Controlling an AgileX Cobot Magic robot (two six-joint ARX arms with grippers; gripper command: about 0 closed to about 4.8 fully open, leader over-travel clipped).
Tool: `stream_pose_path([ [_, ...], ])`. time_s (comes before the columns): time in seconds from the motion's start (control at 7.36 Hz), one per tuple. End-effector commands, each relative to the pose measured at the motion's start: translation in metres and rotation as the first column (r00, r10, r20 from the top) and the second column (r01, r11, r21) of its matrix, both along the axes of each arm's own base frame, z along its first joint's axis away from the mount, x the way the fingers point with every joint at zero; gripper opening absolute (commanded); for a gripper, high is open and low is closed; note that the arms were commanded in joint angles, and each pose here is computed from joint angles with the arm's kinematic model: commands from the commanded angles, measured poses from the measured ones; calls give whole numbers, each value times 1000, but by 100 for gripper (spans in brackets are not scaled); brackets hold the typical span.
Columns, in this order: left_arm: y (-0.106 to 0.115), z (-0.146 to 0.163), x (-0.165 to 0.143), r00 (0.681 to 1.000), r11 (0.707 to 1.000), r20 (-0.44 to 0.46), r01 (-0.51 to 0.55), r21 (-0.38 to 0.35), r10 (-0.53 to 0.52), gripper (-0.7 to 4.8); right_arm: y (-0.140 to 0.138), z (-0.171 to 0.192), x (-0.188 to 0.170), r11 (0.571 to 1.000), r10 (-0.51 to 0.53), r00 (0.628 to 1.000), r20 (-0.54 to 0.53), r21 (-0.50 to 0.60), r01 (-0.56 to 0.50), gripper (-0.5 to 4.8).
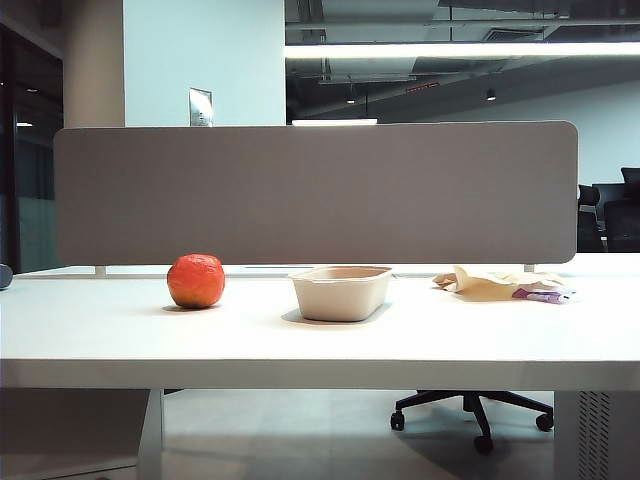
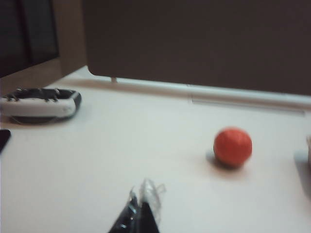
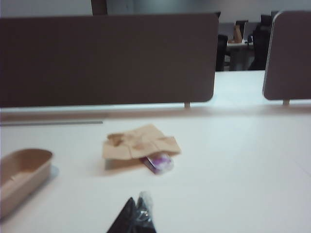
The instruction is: Pick up the orange and place it into the paper lunchbox.
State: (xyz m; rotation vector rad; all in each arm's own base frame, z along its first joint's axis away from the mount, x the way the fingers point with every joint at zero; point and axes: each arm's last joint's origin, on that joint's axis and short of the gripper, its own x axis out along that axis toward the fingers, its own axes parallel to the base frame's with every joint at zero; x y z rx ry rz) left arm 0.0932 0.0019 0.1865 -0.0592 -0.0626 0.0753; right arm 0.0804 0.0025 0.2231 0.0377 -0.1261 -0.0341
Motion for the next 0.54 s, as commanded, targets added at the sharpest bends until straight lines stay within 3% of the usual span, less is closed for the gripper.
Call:
stream_pose_path([
  [0.14,2,71,-12,996,994,55,-69,-82,74,-5,8,67,-11,951,307,949,-67,-17,-309,-3],
  [0.54,1,140,21,999,995,0,-43,-89,43,-5,16,136,22,902,424,881,-210,10,-432,-4],
])
